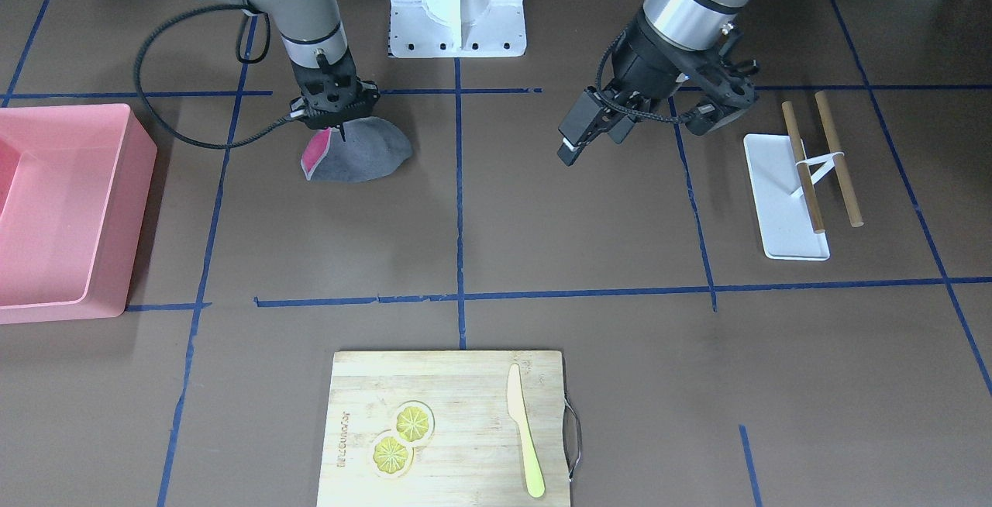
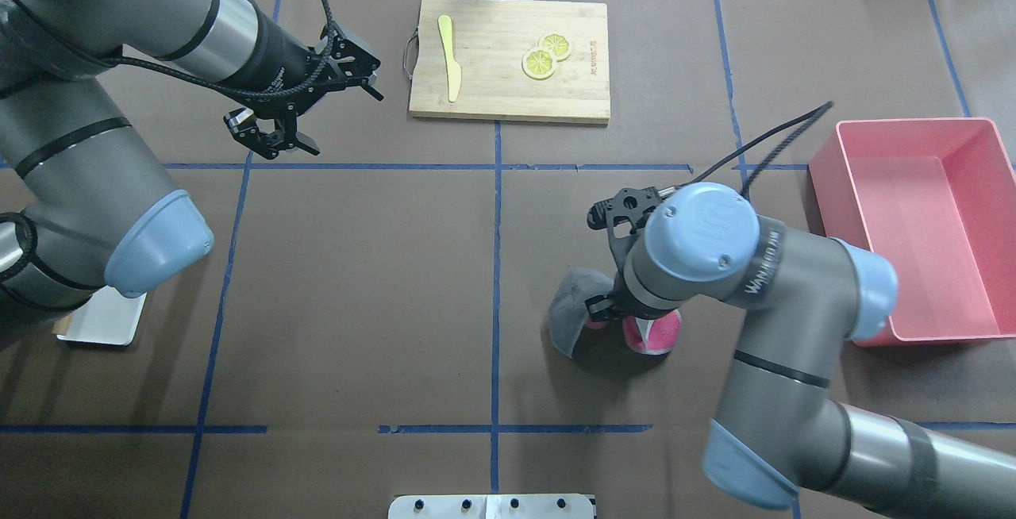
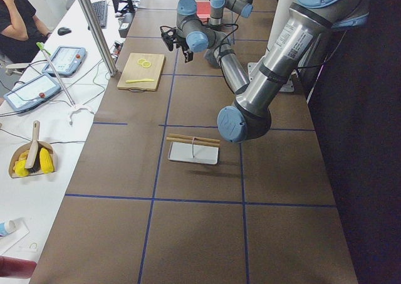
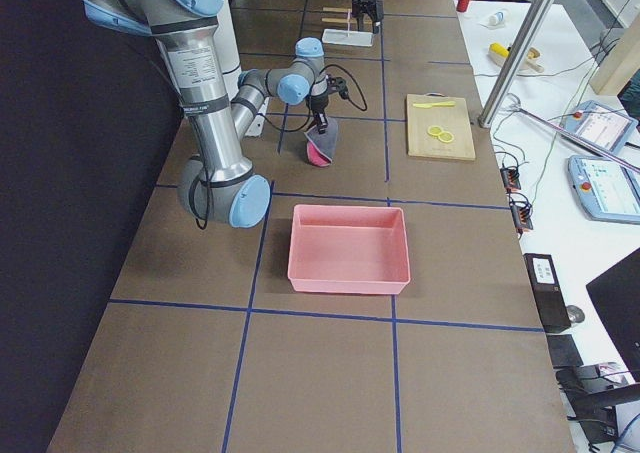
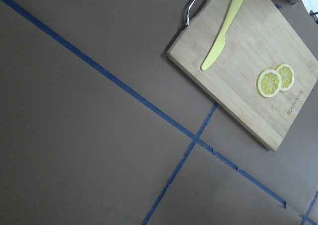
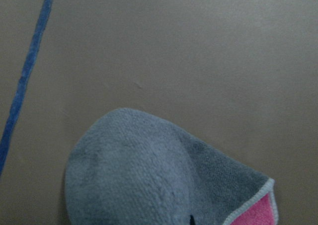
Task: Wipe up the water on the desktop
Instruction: 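Open and withdraw the left gripper while the right gripper lowers the cloth, then wipe the cloth across the table surface with the right gripper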
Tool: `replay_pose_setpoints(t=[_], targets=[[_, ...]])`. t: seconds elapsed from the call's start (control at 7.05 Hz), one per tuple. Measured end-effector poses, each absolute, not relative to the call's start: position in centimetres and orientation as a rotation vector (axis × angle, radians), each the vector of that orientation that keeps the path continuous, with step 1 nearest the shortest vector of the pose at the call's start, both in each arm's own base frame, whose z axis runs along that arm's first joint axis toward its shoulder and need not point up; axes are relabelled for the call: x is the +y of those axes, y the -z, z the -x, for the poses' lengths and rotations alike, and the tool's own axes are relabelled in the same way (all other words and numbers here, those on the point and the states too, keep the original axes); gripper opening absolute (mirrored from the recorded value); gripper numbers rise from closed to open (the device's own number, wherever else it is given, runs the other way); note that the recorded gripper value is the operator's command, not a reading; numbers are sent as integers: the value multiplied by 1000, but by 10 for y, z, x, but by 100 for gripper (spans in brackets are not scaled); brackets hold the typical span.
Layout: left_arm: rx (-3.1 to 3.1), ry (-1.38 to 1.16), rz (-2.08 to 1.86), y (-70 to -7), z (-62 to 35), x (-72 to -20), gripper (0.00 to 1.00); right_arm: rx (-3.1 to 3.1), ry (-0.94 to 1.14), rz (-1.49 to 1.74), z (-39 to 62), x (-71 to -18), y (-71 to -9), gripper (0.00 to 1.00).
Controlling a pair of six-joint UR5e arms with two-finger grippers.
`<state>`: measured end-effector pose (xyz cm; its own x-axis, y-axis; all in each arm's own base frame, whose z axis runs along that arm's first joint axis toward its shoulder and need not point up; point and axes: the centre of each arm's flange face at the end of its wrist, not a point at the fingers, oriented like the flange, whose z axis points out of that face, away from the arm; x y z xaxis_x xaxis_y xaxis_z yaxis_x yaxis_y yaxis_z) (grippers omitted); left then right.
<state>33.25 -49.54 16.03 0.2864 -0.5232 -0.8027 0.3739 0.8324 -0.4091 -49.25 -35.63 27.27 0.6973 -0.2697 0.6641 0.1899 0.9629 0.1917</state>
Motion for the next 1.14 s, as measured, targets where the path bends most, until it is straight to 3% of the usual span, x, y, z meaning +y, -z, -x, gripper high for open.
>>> replay_pose_setpoints(t=[0.28, 0.71, 1.14], targets=[[1125, 602, 145, -165, -329, -496, 100, -752, 234, -27, 502, -385, -285, 0], [1116, 609, 144, -172, -328, -497, 100, -681, 300, -6, 442, -431, -364, 0], [1078, 576, 98, -203, -307, -505, 100, -642, 341, -4, 407, -443, -401, 0]])
